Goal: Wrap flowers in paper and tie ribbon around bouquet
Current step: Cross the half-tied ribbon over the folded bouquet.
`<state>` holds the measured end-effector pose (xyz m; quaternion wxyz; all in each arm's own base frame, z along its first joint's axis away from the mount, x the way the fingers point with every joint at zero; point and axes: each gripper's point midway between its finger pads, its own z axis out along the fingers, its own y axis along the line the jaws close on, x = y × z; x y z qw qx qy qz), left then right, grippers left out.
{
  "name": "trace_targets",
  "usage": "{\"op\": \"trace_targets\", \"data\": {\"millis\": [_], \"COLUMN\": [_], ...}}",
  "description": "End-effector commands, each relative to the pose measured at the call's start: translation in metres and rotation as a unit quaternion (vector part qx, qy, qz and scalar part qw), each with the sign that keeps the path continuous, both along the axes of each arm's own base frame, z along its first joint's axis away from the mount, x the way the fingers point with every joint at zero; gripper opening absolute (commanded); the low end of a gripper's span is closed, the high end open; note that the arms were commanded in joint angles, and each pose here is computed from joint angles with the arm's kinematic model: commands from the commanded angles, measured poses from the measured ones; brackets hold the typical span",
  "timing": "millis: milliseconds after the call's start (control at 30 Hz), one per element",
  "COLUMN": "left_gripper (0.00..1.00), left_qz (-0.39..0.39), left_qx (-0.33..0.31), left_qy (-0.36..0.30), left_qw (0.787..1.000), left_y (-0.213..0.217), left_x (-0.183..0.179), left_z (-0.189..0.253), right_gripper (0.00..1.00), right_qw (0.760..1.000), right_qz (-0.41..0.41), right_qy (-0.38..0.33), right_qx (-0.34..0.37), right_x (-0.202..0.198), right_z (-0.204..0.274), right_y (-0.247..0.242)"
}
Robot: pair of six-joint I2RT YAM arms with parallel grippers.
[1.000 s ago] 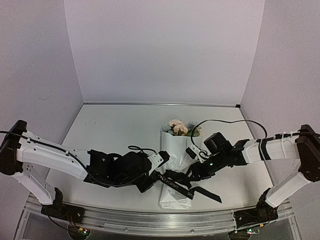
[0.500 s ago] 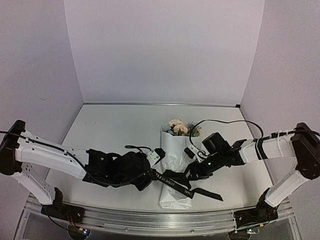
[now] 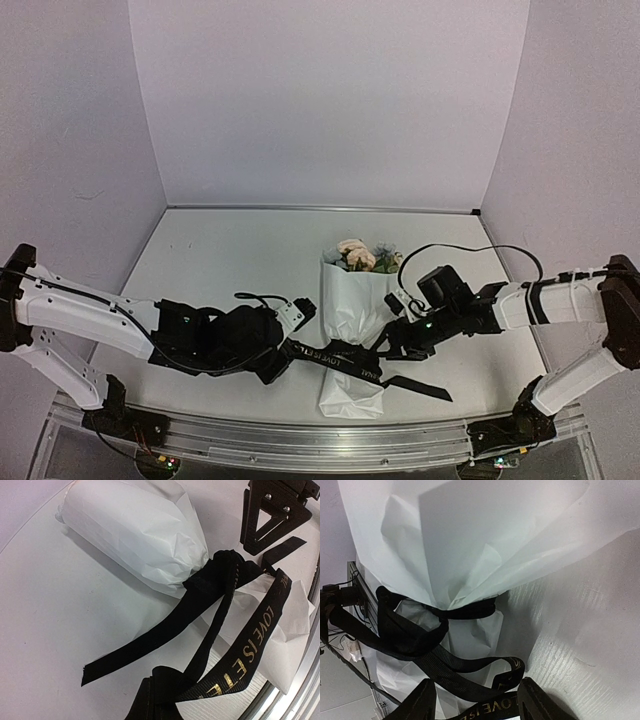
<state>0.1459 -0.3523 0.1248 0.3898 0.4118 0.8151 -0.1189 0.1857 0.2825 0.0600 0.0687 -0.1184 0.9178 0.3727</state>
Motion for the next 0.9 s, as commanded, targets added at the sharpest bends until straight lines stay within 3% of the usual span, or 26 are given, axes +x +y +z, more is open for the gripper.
{"op": "trace_targets", "data": {"millis": [0, 233, 400, 533, 800, 867], "left_gripper": [0.00, 0.00, 0.00, 0.00, 0.00, 0.00], "left_qz": [0.004, 0.000, -0.002, -0.001, -0.004, -0.005], "left_qx": [0.001, 0.005, 0.005, 0.004, 0.004, 0.003], "left_qy": [0.009, 0.011, 0.006, 0.003, 0.003, 0.003], "left_qw": [1.000, 1.000, 1.000, 1.000, 1.000, 1.000], "left_y": [0.006, 0.005, 0.004, 0.003, 0.002, 0.001], "left_x": [-0.001, -0.002, -0.001, 0.000, 0.000, -0.001], "left_z": [-0.001, -0.004, -0.002, -0.001, -0.002, -0.002], "right_gripper": [0.56, 0.54, 0.54, 0.42, 0.39, 0.32], "right_qw": [1.000, 1.000, 0.999, 0.999, 0.998, 0.998], "right_qz": [-0.013, -0.010, -0.006, -0.020, -0.039, -0.034], "right_qy": [0.016, -0.003, -0.026, -0.017, -0.021, -0.019], "right_qx": [0.005, -0.009, 0.020, 0.040, 0.051, 0.054], "right_x": [0.000, 0.007, 0.026, 0.033, 0.029, 0.026], "right_z": [-0.006, -0.023, -0.022, -0.020, -0.006, -0.001], "right_y": [0.002, 0.003, 0.023, 0.033, 0.026, 0.025]}}
